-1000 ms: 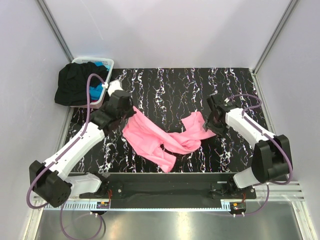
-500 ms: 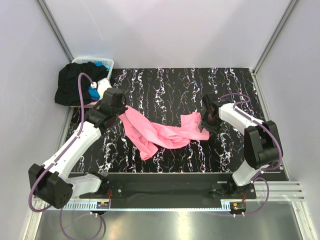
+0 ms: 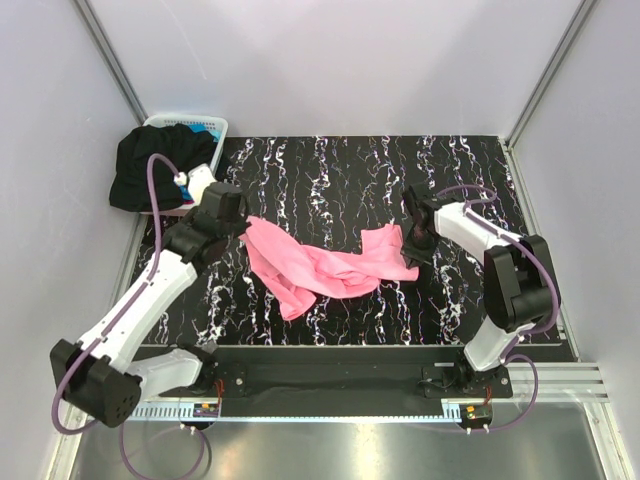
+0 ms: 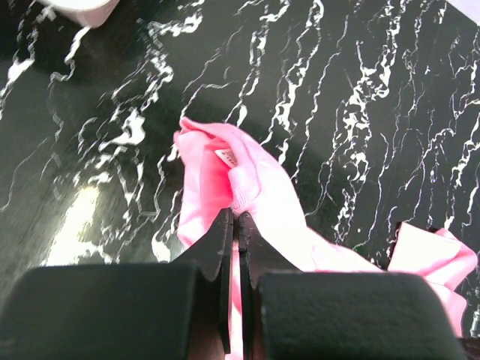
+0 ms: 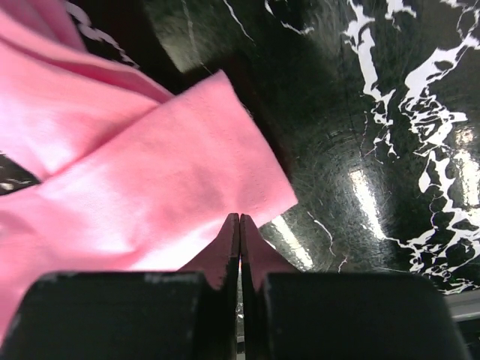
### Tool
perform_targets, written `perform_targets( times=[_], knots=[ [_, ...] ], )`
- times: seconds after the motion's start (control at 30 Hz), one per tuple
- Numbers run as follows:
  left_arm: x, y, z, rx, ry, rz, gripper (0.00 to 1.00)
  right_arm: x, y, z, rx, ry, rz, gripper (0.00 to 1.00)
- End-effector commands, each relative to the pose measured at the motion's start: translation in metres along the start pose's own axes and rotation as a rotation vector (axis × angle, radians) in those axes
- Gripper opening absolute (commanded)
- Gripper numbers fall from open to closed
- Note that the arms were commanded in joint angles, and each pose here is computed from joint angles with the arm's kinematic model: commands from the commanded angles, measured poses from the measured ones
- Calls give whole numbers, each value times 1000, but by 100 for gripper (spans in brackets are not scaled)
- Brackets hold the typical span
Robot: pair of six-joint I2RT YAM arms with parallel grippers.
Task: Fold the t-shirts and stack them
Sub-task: Flatten the tshirt out
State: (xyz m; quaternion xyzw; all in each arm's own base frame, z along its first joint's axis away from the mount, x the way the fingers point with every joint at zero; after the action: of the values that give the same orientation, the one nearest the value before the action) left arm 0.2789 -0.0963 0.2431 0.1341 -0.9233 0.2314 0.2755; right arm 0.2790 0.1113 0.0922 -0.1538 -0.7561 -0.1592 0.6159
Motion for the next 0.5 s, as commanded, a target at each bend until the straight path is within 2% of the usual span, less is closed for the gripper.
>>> perform_targets(
  times=[0.0, 0.03, 0.1, 0.23, 0.27, 0.33, 0.37, 0.47],
  knots=[
    [21, 28, 0, 77, -23, -102, 0, 22, 11, -20, 6, -84, -27, 0],
    [28, 34, 0, 128, -33, -117, 0, 26, 10, -23, 2, -108, -22, 0],
    [36, 57, 13, 134, -9, -194, 0, 32, 10, -27, -1, -125, -15, 0],
    [52, 82, 33, 189, 33, -233, 0, 30, 13, -31, 4, -131, -7, 0],
    [56, 90, 39, 203, 47, -243, 0, 26, 16, -32, 18, -119, -4, 7],
    [62, 97, 42, 233, 51, -260, 0, 16, 17, -32, 28, -96, 10, 31],
    [64, 101, 45, 230, 57, -270, 0, 14, 18, -33, 38, -94, 11, 48],
    [74, 111, 48, 255, 65, -290, 0, 8, 24, -40, 52, -109, 3, 64]
  ],
)
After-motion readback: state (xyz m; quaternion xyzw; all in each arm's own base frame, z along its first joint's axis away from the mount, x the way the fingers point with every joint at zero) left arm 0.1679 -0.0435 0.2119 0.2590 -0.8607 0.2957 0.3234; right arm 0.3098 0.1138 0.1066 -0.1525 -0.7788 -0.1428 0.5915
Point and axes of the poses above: each gripper's point midway between its finger pads, its own x axis back along the fingers, its own y axis along the line the jaws close on, z = x × y, the point moved 5 cm from there along x, back along the fingers, and after that the axes turned 3 degrees about x, right-handed, at the moved point
